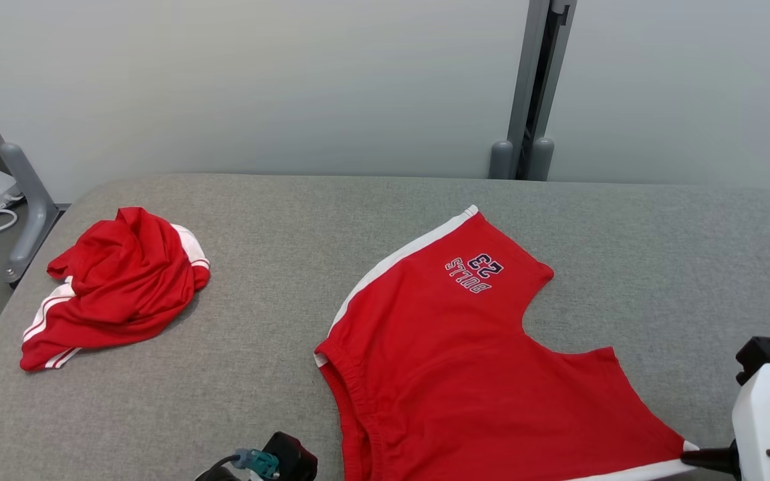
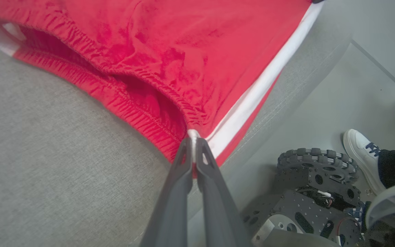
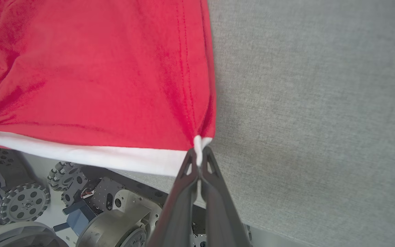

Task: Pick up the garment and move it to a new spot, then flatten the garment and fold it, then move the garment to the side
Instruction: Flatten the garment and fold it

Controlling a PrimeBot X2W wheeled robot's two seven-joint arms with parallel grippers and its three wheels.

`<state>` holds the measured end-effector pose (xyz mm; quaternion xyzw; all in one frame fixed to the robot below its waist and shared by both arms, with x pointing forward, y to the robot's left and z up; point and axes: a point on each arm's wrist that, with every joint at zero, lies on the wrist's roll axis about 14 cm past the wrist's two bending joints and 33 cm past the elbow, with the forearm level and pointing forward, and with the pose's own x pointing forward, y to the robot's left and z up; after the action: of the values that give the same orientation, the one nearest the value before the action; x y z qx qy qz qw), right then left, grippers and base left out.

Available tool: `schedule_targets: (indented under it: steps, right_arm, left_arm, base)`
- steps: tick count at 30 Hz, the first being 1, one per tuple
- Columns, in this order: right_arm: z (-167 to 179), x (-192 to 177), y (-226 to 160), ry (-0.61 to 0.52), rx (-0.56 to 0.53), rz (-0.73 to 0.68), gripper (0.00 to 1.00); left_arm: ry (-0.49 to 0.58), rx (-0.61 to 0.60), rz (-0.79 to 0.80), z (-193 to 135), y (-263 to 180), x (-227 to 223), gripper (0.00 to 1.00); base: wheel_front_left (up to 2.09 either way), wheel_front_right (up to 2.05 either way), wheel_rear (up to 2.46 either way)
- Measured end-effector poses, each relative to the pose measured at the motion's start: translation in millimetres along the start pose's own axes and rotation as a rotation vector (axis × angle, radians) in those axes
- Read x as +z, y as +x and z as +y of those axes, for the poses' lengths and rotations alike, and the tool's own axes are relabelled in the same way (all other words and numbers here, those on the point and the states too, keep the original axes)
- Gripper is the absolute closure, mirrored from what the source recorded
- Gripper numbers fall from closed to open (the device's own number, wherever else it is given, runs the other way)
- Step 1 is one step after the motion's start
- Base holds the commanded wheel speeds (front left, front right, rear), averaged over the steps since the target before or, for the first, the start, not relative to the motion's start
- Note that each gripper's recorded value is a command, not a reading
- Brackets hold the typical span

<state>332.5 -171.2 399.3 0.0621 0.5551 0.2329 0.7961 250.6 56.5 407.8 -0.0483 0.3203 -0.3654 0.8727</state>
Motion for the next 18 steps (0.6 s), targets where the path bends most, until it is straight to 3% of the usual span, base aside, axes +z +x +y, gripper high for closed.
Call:
schedule_targets:
  steps: [7,18]
  right_arm:
    - [6,18,-6,0.000,0.036,-0.051,1.00]
    - [16,90,-6,0.006,0.083,-0.174,1.00]
  left_arm:
    - [-0.041,-0.023,-0.053,-1,-4,16,1.00]
    - [-0.335,-0.019,-0.221,24,-2,66,1.00]
  base:
    - [0.00,0.00,0.00]
    - [0.00,0.00,0.00]
